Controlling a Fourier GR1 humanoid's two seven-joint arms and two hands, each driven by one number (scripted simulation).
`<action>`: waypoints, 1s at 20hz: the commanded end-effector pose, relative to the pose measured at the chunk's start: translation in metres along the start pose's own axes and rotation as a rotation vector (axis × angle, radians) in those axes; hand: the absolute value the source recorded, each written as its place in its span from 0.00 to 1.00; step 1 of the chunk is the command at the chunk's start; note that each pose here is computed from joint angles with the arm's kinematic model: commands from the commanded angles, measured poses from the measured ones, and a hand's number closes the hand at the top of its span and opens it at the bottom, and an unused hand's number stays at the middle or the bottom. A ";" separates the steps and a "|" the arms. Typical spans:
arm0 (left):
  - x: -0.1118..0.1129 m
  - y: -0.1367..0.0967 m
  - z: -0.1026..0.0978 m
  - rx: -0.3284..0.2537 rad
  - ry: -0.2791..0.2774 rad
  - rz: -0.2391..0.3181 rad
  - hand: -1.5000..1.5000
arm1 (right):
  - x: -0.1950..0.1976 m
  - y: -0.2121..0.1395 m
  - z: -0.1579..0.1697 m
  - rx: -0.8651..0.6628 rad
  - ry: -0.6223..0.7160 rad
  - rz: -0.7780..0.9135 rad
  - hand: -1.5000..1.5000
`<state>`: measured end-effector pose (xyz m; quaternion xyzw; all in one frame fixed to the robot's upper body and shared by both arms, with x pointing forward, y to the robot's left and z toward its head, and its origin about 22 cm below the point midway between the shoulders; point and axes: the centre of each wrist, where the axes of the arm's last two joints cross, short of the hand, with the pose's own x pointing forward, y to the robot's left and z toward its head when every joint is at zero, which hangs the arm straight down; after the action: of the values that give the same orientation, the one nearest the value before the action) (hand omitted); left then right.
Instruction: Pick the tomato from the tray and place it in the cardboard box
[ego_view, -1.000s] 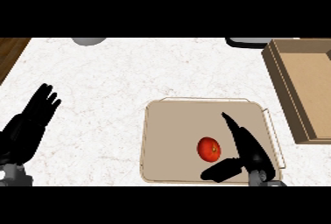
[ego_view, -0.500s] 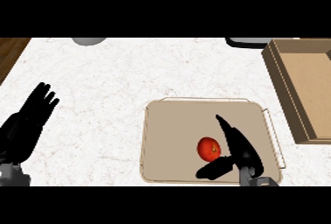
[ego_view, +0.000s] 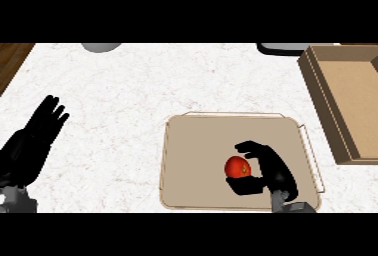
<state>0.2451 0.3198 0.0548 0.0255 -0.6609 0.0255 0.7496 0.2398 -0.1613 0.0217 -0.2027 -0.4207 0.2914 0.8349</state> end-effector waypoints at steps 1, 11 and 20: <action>0.016 0.012 -0.001 -0.005 -0.007 -0.002 0.50 | 0.007 0.009 -0.006 -0.025 -0.069 0.015 1.00; -0.002 0.000 0.008 -0.015 0.015 -0.012 0.50 | 0.004 0.011 0.009 -0.059 -0.091 0.015 1.00; 0.015 -0.018 -0.014 -0.080 -0.030 -0.034 0.50 | 0.053 -0.160 -0.094 -0.435 0.267 0.326 1.00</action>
<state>0.2575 0.3071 0.0601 0.0099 -0.6689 0.0001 0.7432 0.3558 -0.2284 0.0603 -0.4068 -0.3560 0.3118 0.7814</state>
